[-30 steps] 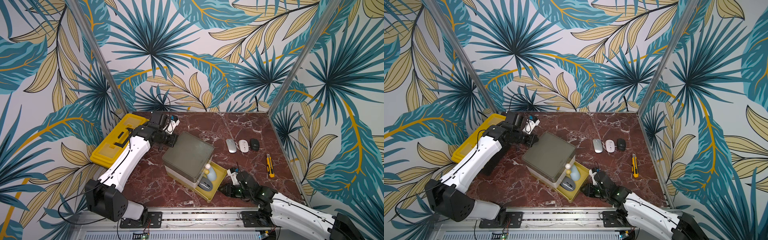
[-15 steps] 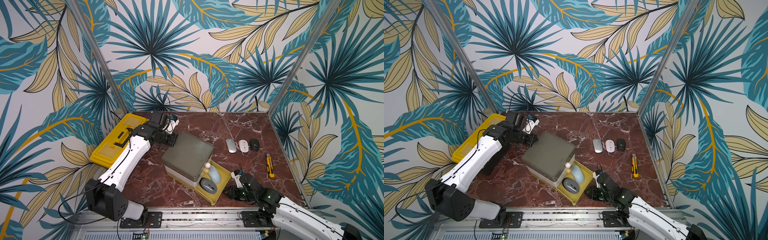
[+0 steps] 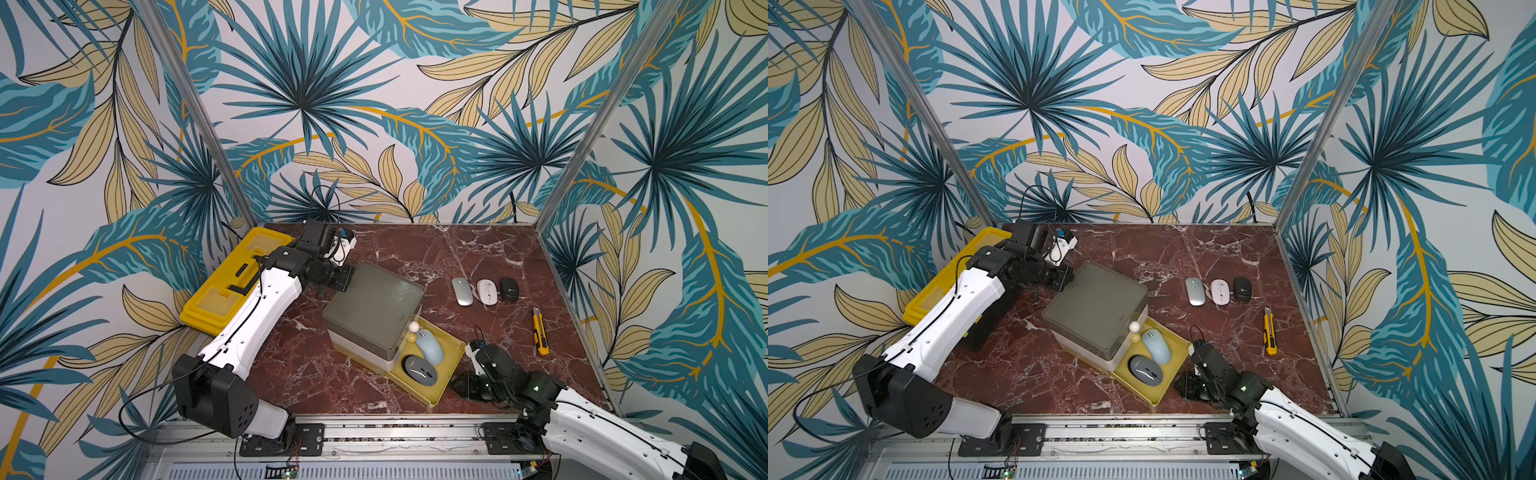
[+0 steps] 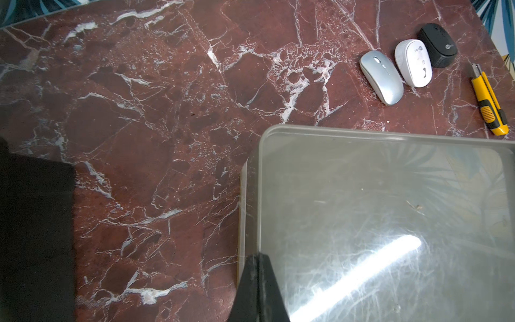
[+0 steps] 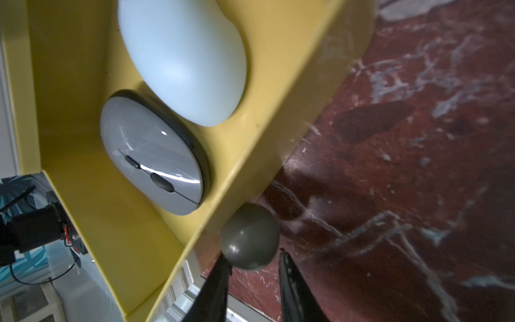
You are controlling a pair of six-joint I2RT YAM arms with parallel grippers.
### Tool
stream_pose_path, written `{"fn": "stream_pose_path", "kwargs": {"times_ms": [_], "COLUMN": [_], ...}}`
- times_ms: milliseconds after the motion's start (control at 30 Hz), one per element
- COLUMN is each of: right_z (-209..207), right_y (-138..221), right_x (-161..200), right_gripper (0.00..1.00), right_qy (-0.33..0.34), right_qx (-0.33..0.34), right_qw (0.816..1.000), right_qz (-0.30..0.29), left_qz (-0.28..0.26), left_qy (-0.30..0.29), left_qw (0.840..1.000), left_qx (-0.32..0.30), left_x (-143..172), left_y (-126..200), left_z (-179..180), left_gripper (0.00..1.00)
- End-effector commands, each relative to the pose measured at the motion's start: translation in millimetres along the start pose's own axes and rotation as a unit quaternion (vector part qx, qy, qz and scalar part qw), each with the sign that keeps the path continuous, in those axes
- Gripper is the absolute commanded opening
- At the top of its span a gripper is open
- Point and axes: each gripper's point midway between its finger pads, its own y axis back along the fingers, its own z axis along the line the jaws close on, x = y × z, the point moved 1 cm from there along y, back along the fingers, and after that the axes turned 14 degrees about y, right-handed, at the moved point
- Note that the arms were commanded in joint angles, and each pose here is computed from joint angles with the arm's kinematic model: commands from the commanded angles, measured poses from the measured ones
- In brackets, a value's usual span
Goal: Take the mice out of the drawer
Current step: Open the drawer in the storage box.
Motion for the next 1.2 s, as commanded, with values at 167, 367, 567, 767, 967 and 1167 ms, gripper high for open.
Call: {"fn": "stream_pose_path", "kwargs": {"times_ms": [167,367,567,767,967,1167], "right_z": [11.2,34.2,57.5,74.0,80.3,83.8], "right_y": [53.0,64.5,36.6,14.6,-4.3,-27.3], "right_x": [-36.0,-63.6,-76.6,-81.3,-74.6,-62.5], "right_gripper": [0.73,0.81,0.79,0.76,0.76,0.76], "right_qy": [0.078,0.164,0.252,0.296,0.284,0.275], "right_qx": [0.064,0.077,0.062,0.056,0.048,0.031], "right_qw": [0.994,0.983,0.965,0.952,0.957,0.961], "right_qz": [-0.031,-0.03,-0.033,-0.059,-0.037,-0.026], "left_qz": [0.018,0.02,0.024,0.025,0.026,0.025], "left_qy": [0.007,0.007,0.006,0.003,0.004,0.004], "left_qw": [0.999,0.999,0.999,0.999,0.999,0.999], "left_qx": [-0.046,-0.039,-0.033,-0.033,-0.028,-0.025], "left_x": [4.4,5.8,7.5,9.6,9.8,10.4], "left_y": [0.6,-2.2,-5.1,-6.8,-9.0,-7.7], "left_z": [20.5,19.3,18.2,18.7,17.7,16.7], "left_gripper": [0.0,0.0,0.0,0.0,0.0,0.0]}}
